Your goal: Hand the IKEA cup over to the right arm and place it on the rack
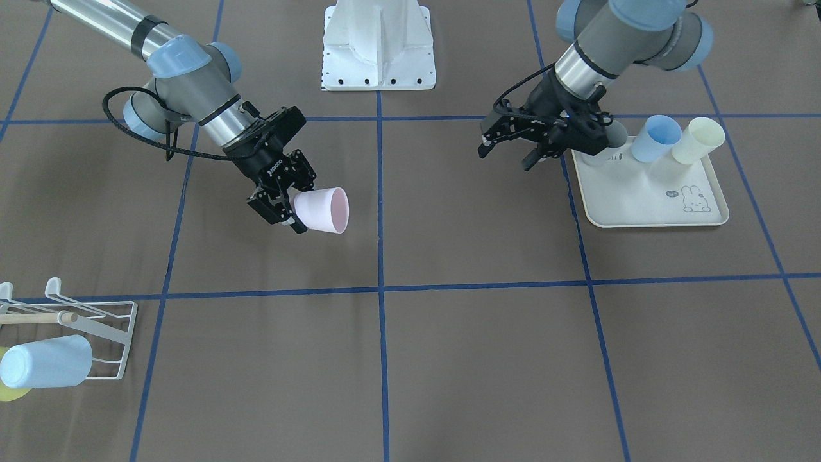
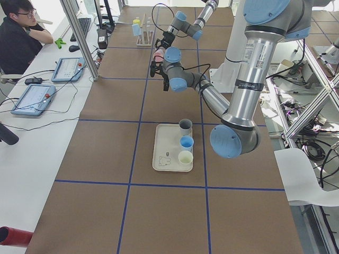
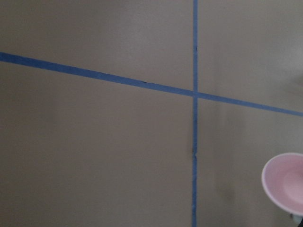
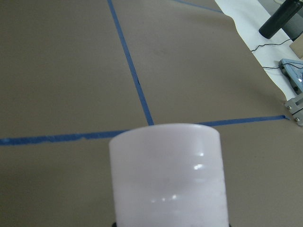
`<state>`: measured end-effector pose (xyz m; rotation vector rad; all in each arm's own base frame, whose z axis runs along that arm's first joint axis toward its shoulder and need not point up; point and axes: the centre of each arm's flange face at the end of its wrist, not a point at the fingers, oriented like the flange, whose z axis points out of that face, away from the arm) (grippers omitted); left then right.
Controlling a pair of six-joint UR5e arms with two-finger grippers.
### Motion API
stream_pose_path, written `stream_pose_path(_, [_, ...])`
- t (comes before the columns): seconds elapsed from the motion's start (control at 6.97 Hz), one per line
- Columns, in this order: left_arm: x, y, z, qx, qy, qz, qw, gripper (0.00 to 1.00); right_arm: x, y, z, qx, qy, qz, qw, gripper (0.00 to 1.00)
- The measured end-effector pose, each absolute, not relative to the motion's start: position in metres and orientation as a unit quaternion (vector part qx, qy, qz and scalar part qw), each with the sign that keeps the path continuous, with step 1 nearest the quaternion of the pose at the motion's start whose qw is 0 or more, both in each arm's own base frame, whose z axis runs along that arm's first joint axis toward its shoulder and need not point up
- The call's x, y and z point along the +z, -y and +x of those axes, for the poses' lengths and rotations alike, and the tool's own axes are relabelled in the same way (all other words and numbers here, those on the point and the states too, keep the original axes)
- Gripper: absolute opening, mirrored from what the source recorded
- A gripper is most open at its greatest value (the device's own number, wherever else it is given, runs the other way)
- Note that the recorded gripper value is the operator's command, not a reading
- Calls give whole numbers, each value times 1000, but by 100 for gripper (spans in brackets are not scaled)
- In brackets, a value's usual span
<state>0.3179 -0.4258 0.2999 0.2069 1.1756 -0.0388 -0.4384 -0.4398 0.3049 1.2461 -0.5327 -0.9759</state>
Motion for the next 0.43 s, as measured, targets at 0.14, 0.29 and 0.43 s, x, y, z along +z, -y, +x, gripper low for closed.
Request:
stream_pose_path(0.14, [322, 430, 289, -6, -537, 113, 836, 100, 286, 450, -408, -475, 176, 534, 677, 0])
stream_pose_path(0.29, [347, 436, 258, 12, -518, 132, 845, 100, 269, 461, -373, -515, 117, 515, 675, 0])
stream_pose_path(0.43, [366, 440, 231, 27, -504, 145, 851, 100, 259, 474, -336, -548, 63, 504, 665, 0])
